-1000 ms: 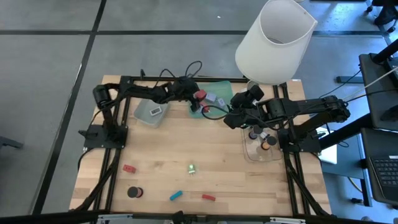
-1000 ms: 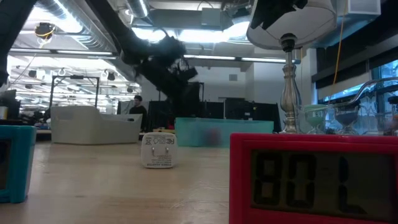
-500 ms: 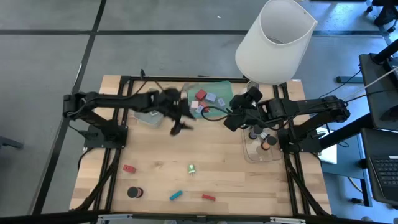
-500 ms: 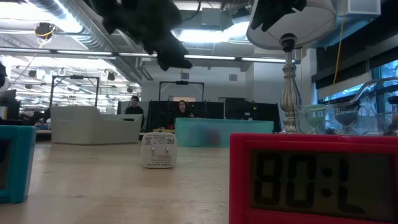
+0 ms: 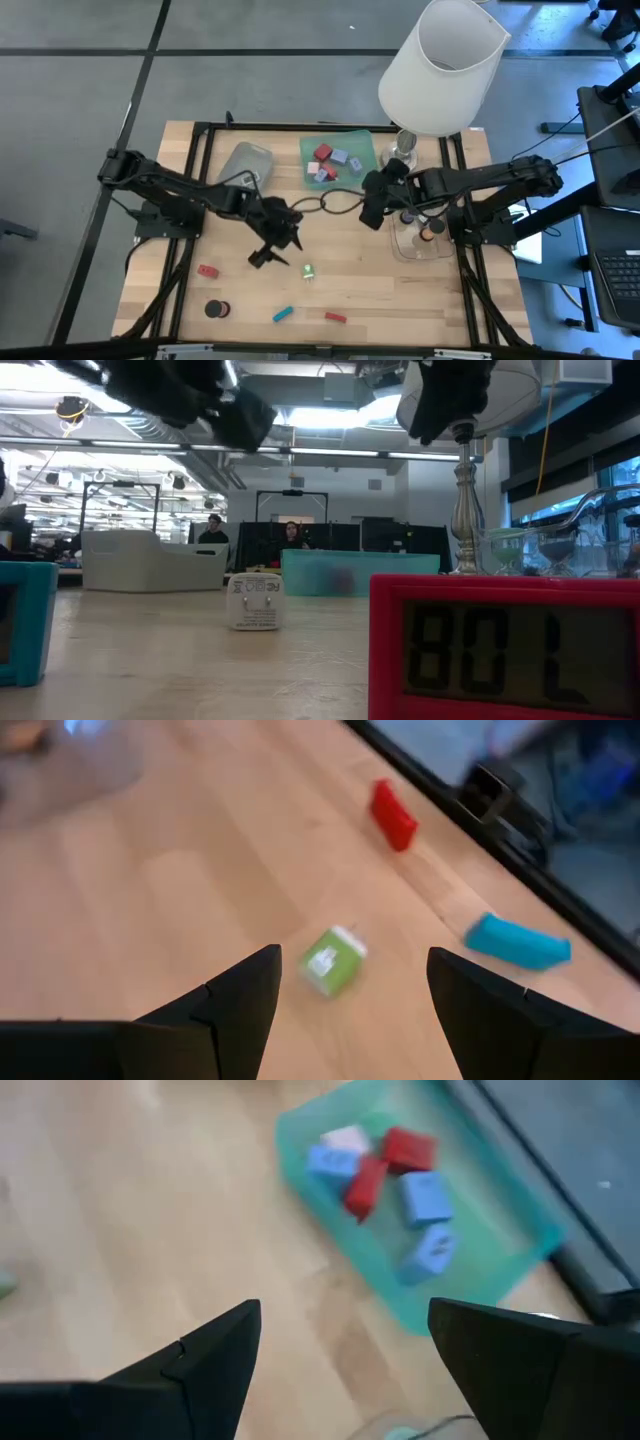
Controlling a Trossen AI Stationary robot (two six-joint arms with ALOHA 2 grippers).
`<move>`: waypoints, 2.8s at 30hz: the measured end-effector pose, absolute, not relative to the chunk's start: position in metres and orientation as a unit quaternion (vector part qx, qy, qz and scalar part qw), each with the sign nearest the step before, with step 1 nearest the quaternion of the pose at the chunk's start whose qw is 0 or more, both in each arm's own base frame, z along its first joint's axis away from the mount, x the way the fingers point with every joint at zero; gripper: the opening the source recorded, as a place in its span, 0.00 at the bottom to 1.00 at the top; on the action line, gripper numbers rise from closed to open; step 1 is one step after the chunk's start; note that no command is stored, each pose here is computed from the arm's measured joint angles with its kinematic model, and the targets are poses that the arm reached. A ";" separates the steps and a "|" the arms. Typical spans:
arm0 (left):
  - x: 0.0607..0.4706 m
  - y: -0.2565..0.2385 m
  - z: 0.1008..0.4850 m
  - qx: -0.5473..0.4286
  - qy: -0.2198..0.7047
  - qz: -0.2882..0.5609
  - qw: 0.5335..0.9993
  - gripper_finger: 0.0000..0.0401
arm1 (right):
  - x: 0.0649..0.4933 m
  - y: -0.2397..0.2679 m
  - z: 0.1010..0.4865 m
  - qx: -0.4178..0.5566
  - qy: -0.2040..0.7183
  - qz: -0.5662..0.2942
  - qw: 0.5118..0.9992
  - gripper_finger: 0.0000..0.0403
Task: Pick & Place Office items
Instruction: Put the green charger adapter into the green bin
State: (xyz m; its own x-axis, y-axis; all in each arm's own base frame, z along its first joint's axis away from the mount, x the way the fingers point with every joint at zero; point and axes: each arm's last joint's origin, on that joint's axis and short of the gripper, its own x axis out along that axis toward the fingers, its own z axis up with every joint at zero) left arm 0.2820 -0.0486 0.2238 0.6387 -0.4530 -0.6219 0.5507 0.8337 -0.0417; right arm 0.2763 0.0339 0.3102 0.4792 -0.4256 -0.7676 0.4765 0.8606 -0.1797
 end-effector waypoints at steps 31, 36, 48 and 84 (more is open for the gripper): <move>0.335 -0.076 0.117 0.182 0.292 -0.375 0.861 0.62 | 0.282 0.067 0.291 0.045 0.424 -0.143 0.893 0.72; 0.331 -0.070 0.113 0.165 0.328 -0.369 0.853 0.62 | 0.283 0.067 0.291 0.045 0.422 -0.143 0.894 0.72; 0.331 -0.070 0.112 0.152 0.342 -0.347 0.860 0.39 | 0.283 0.067 0.291 0.043 0.421 -0.145 0.894 0.72; 0.327 0.117 0.196 0.104 0.206 0.266 0.936 0.36 | 0.283 0.066 0.291 0.003 0.422 -0.140 0.896 0.72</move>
